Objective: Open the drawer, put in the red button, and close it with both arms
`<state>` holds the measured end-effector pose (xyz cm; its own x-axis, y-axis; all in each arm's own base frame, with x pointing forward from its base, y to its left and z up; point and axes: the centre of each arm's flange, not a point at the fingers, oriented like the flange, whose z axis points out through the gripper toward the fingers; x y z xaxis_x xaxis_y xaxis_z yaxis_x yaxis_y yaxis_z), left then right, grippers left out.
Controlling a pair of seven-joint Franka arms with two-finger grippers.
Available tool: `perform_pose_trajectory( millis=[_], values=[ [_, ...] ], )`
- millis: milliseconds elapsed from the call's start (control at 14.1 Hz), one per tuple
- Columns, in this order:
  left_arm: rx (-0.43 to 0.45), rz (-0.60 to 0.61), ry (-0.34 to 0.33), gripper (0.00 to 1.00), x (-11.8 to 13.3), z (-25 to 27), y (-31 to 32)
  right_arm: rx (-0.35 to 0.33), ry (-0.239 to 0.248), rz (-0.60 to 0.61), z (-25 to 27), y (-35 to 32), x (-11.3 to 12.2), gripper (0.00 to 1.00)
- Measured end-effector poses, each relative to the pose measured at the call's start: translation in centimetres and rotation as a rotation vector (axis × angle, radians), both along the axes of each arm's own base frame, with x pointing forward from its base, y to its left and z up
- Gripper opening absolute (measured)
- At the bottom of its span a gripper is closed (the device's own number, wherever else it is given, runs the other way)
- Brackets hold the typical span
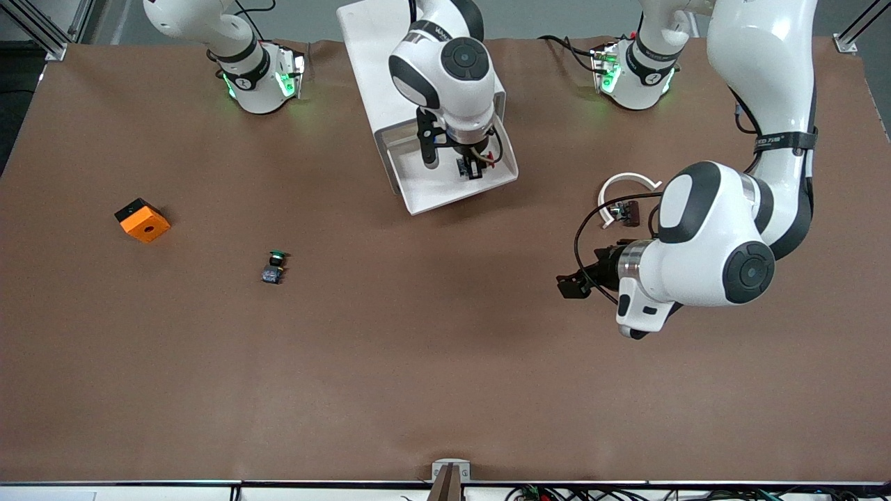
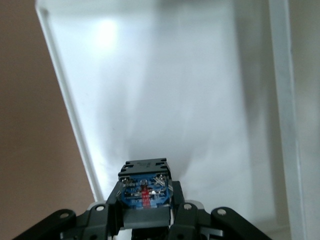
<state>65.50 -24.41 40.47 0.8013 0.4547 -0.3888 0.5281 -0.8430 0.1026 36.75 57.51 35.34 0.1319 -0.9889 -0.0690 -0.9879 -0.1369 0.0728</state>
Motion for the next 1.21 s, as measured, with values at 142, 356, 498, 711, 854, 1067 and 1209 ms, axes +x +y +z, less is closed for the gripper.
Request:
perform_pose_trajectory(
  millis=[142, 356, 498, 711, 854, 1067, 1209],
  values=[
    [-0.017, -0.031, -0.071, 1.00, -1.1, -0.6, -1.8, 0.000, 0.000, 0.004, -0.1, 0.7, -0.9, 0.41],
    [-0.010, -0.070, -0.161, 1.00, -4.8, -3.0, -6.0, -0.001, 0.000, 0.013, -0.1, 1.2, -1.5, 0.41],
    [0.020, -0.124, -0.175, 1.00, -6.8, -4.0, -8.0, -0.004, 0.002, 0.015, -0.5, 1.3, -1.6, 0.41],
    [0.028, -0.150, -0.176, 1.00, -8.0, -4.6, -9.0, -0.004, 0.001, 0.021, -1.4, 1.7, -2.0, 0.41],
    [0.019, -0.150, -0.202, 1.00, -8.5, -5.5, -9.7, -0.006, 0.000, 0.022, -1.7, 1.8, -2.0, 0.48],
    [0.008, -0.170, -0.208, 1.00, -10.3, -7.4, -11.3, -0.007, -0.022, 0.037, -1.3, 1.9, -1.8, 0.76],
    [0.003, -0.191, -0.194, 1.00, -11.5, -8.0, -12.3, -0.004, -0.027, 0.065, -0.3, 2.1, -1.5, 0.94]
  ],
)
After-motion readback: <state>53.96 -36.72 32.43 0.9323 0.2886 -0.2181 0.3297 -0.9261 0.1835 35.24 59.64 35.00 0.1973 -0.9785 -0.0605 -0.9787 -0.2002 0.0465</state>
